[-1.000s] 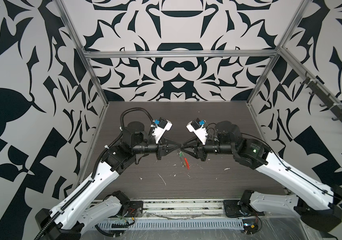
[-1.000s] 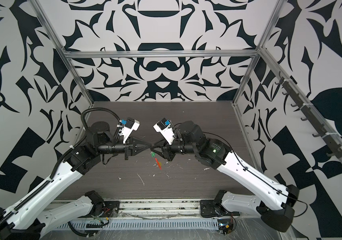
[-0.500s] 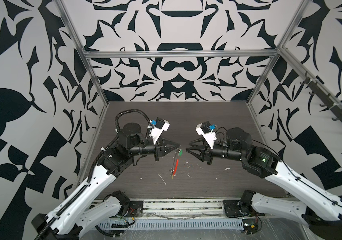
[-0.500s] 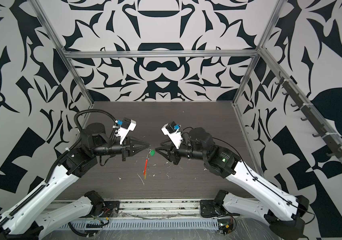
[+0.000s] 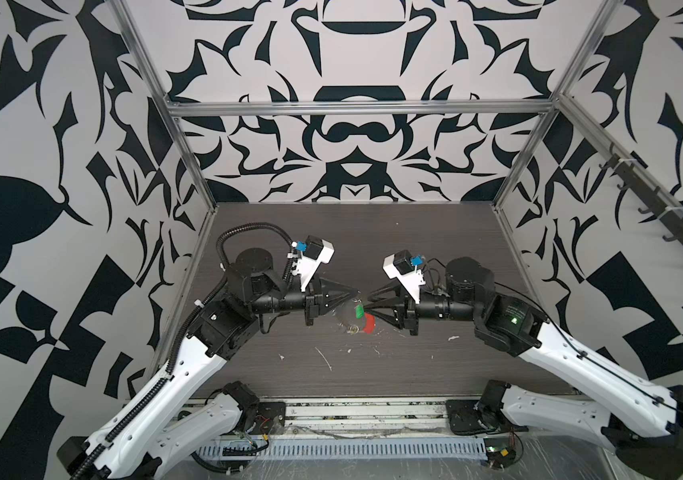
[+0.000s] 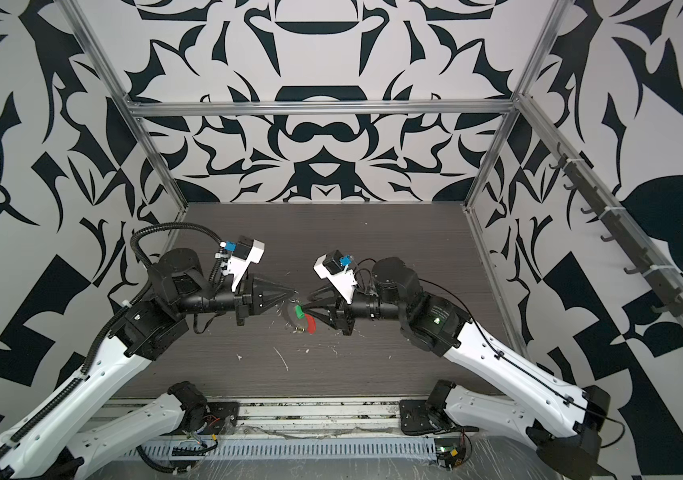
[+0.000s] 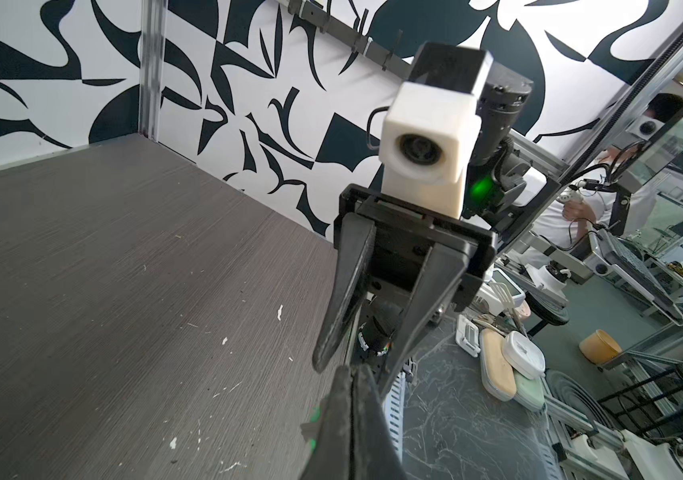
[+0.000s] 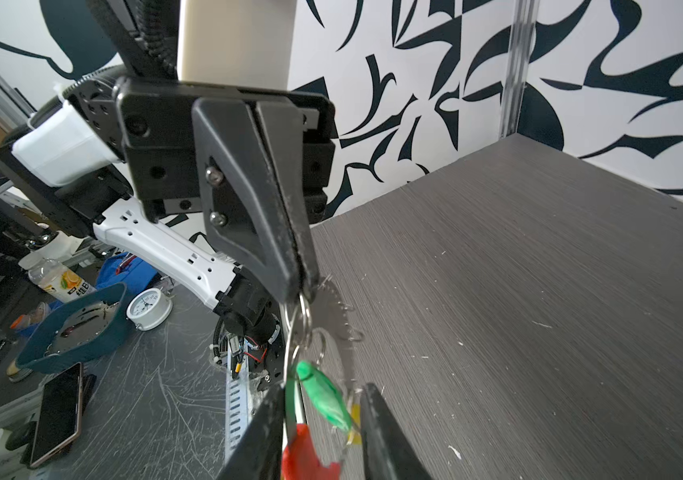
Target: Remove the keys from the keyring
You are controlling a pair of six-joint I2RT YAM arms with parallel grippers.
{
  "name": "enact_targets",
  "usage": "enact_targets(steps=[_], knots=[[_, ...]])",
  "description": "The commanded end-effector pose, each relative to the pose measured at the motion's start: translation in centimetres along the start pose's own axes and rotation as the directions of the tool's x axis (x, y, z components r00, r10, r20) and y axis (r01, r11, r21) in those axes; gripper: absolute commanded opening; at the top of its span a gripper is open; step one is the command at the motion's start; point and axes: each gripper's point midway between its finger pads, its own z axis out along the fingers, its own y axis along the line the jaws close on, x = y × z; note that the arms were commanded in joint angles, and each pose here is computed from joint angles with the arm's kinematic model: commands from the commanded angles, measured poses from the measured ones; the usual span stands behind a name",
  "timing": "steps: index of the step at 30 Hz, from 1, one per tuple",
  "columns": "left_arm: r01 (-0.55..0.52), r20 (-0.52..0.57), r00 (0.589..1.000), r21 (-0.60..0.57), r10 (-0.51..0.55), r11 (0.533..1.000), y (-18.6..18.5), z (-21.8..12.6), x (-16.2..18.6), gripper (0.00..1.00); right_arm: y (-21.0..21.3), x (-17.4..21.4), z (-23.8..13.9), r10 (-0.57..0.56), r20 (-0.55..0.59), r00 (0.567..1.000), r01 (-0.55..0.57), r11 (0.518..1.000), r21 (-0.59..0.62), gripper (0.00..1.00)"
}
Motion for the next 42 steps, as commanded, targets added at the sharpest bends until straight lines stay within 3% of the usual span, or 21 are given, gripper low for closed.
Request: enact_targets(steps=[1,9,14,19,29,42], knots=[[-0.023,0.027,0.999,0.035,0.022,0.999,-0.8,-0.2,-0.2,0.0,1.6,-2.5,-0.5,-0.03,0.109,0.994,0.039,0.996,-0.084,0.33],[-0.035,0.046,0.998,0.044,0.033,0.998,-1.1,-0.4,-0.3,0.0,1.2,-4.6,-1.9,-0.007,0.219,0.976,0.027,0.996,-0.087,0.33],[-0.043,0.058,0.997,0.044,0.04,0.998,-1.3,-0.5,-0.6,0.0,-0.3,-3.3,-1.1,0.014,0.156,0.988,-0.009,0.999,-0.033,0.32],[-0.036,0.056,0.998,0.038,0.034,0.999,-1.0,-0.4,-0.6,0.0,0.9,-3.7,-0.8,0.037,0.155,0.987,-0.019,0.993,-0.119,0.32],[-0.026,0.048,0.999,0.046,0.024,0.999,-0.8,-0.1,-0.4,0.0,1.7,-4.7,-0.6,0.035,0.178,0.983,-0.005,0.986,-0.169,0.3],[-0.024,0.051,0.998,0.045,0.021,0.999,-0.6,0.0,-0.3,0.0,2.5,-5.6,-0.3,0.032,0.196,0.98,0.01,0.978,-0.208,0.19]])
